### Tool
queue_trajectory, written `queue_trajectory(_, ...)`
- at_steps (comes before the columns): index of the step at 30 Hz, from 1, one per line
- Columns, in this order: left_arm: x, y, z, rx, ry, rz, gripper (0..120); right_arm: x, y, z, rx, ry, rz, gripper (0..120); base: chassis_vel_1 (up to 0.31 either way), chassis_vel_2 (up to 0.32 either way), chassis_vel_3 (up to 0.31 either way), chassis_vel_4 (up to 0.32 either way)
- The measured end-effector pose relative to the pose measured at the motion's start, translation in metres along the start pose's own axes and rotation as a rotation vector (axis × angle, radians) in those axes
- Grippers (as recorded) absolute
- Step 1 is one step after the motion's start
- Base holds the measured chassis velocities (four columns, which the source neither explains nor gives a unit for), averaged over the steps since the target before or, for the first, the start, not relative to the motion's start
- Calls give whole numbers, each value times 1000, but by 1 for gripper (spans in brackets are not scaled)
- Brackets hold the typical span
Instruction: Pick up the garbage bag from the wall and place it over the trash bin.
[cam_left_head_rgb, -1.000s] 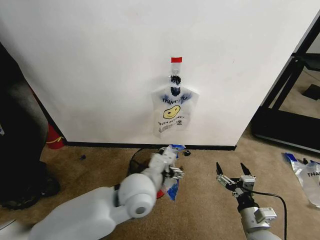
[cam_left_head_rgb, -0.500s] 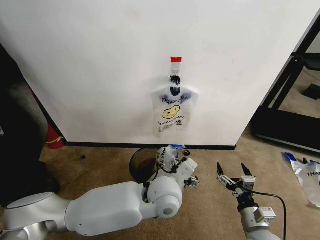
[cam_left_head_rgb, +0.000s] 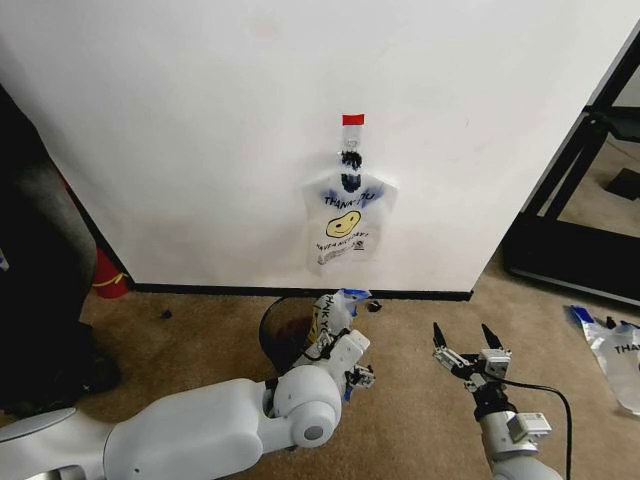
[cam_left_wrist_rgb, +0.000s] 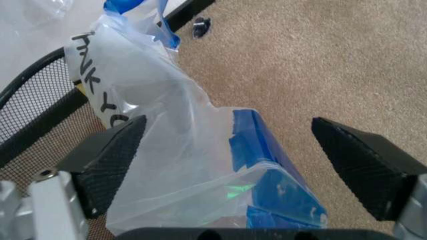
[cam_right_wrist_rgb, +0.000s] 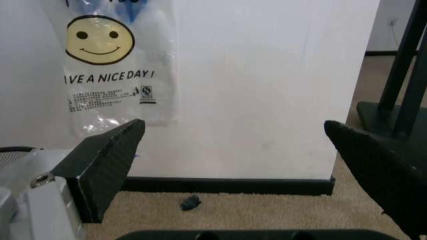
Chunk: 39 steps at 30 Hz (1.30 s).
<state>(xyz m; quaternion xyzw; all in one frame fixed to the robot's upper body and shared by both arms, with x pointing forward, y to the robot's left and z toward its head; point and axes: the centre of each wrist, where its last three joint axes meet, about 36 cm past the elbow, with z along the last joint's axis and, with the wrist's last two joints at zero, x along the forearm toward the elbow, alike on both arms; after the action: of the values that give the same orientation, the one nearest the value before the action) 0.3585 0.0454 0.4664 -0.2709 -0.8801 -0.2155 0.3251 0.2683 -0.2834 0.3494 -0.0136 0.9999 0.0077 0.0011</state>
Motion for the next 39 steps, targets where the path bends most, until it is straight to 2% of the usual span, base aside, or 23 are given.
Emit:
queue_trajectory(4,0,0,1,1,-3,-5,84,0,-1,0,0,2,0,100,0,0,0,0)
queue_trajectory(5,0,0,1,1,-3,-5,84,0,-1,0,0,2,0,100,0,0,0,0)
queue_trajectory(9,0,0,5,2,6,-5,70,-2,0,-1,-4,1,0,100,0,0,0,0)
queue_trajectory(10,0,0,6,5,8,-4,63,-3,0,-1,-4,1,-1,100,0,0,0,0)
queue_trajectory(18,0,1,8,9,9,-8,38,-5,1,-1,-8,2,-4,100,0,0,0,0)
queue_trajectory(19,-1,1,8,8,6,-11,32,-5,2,-1,-9,3,-5,100,0,0,0,0)
queue_trajectory(21,-1,1,8,8,5,-13,30,-5,2,-1,-9,3,-5,100,0,0,0,0)
queue_trajectory(24,2,3,8,16,-2,-20,14,-4,4,0,-9,11,-13,100,0,0,0,0)
queue_trajectory(26,3,5,9,20,-5,-25,8,-4,6,0,-10,19,-20,100,0,0,0,0)
queue_trajectory(27,4,7,10,28,-7,-32,2,-4,9,1,-14,29,-29,100,0,0,0,0)
queue_trajectory(30,5,10,11,35,-11,-43,0,-3,15,1,-25,47,-45,100,0,0,0,0)
queue_trajectory(35,7,20,17,51,-22,-79,0,-9,38,-5,-123,149,-115,100,0,0,0,0)
queue_trajectory(39,10,22,19,55,-24,-85,0,-25,39,-6,-125,184,-159,100,0,0,0,0)
